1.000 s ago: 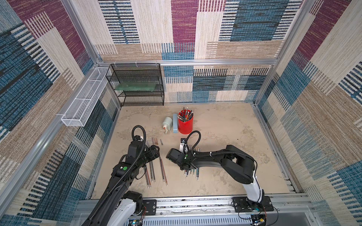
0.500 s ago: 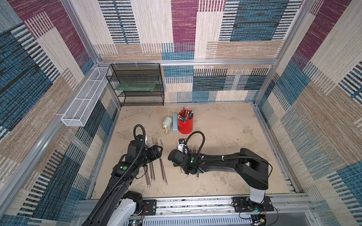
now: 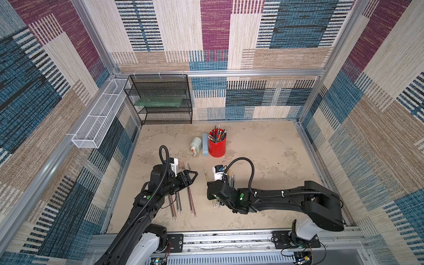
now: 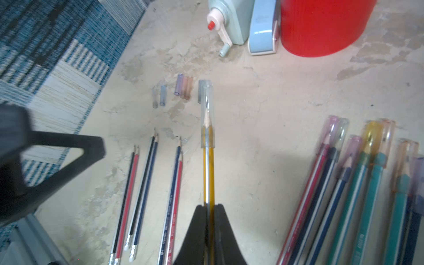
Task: Remove the protective cover of the pencils
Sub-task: Pick up the pencil from the center of the board, then remove the protective sleeve from the pencil.
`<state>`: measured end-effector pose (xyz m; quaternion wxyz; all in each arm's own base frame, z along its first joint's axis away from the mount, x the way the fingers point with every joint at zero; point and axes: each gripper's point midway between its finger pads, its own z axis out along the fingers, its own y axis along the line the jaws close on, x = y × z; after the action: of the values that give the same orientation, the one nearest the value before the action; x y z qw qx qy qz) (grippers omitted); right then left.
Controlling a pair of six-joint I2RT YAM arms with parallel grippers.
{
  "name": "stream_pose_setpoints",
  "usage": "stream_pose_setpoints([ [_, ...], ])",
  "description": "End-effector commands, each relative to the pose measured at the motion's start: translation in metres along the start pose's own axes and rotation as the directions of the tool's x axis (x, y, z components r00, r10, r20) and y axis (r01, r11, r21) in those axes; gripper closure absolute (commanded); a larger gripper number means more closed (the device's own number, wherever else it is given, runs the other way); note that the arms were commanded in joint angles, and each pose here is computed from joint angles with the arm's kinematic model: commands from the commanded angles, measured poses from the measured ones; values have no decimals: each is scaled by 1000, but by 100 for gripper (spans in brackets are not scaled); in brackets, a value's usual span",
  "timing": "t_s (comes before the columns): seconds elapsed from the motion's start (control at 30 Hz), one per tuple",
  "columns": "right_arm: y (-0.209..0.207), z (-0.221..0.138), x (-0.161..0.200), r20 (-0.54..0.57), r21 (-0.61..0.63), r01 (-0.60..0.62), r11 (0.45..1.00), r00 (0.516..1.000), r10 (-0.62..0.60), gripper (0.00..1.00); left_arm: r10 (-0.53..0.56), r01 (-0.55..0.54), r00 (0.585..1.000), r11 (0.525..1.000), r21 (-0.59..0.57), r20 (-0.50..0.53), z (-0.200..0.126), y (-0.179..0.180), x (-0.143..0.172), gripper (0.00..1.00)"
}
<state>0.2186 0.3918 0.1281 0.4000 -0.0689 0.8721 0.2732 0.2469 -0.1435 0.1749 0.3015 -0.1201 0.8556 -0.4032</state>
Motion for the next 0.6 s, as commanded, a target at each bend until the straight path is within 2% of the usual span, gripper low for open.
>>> stream_pose_setpoints([
  [0.0,20,-9,-15,73,-88,-4,996,997,11,100,10,-10,1000,997,75,4,2,-14,-3,31],
  [0.33,35,-14,-13,72,-139,7,990,997,3,100,8,-7,1000,996,94,-6,13,-15,-3,40],
  [0.57,46,-21,-11,79,-168,23,986,997,-10,100,3,0,999,997,77,-40,25,-15,-5,58],
])
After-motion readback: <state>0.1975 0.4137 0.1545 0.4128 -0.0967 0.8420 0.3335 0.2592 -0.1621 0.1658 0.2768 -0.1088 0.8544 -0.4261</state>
